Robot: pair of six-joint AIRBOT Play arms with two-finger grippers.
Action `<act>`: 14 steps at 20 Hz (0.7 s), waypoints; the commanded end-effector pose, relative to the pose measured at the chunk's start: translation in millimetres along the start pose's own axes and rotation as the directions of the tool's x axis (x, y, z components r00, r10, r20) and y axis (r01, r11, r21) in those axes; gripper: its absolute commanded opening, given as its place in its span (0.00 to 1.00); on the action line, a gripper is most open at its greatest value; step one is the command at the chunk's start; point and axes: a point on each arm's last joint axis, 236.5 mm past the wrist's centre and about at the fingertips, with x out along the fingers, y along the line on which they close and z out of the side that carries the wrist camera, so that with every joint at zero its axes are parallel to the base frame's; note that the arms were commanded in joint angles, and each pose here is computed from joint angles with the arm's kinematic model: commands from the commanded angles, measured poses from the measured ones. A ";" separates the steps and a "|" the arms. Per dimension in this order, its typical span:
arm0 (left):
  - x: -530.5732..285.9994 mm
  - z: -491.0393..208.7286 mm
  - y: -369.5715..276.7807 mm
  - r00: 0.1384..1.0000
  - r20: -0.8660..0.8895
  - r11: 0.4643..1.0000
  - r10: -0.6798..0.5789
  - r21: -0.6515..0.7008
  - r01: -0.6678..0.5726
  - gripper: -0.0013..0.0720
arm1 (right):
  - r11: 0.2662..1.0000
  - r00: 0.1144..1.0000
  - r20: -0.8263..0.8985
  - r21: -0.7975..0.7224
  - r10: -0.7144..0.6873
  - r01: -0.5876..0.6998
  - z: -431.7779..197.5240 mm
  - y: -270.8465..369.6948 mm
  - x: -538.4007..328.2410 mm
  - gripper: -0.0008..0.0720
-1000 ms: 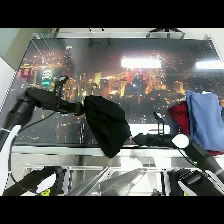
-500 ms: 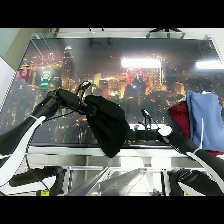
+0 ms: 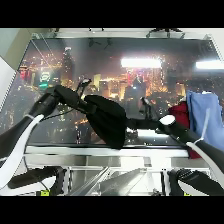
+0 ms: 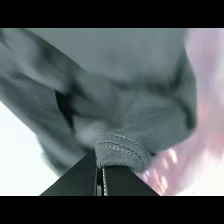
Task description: Fold the shirts.
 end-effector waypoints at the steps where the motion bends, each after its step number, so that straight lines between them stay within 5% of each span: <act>1: -91.1 33.7 -32.5 0.974 0.224 0.998 -0.029 0.059 0.016 0.04 | 0.977 0.984 0.091 -0.160 0.154 -0.138 53.1 60.4 -75.7 0.03; 4: -230.5 63.2 -87.0 0.826 0.561 0.985 -0.058 0.165 -0.043 0.04 | 0.905 0.930 0.259 -0.401 0.262 -0.144 86.5 147.4 -177.8 0.03; 7: -367.0 45.5 -151.3 0.575 0.808 0.955 -0.127 0.255 -0.149 0.04 | 0.761 0.822 0.434 -0.649 0.368 0.002 82.2 249.1 -281.6 0.03; 11: -485.6 -17.6 -214.7 0.303 0.925 0.911 -0.231 0.315 -0.266 0.04 | 0.560 0.710 0.523 -0.799 0.471 0.217 42.6 347.9 -371.7 0.03; 14: -520.8 -31.2 -226.3 0.224 0.946 0.895 -0.235 0.301 -0.330 0.04 | 0.552 0.693 0.553 -0.791 0.462 0.264 39.6 361.9 -388.8 0.03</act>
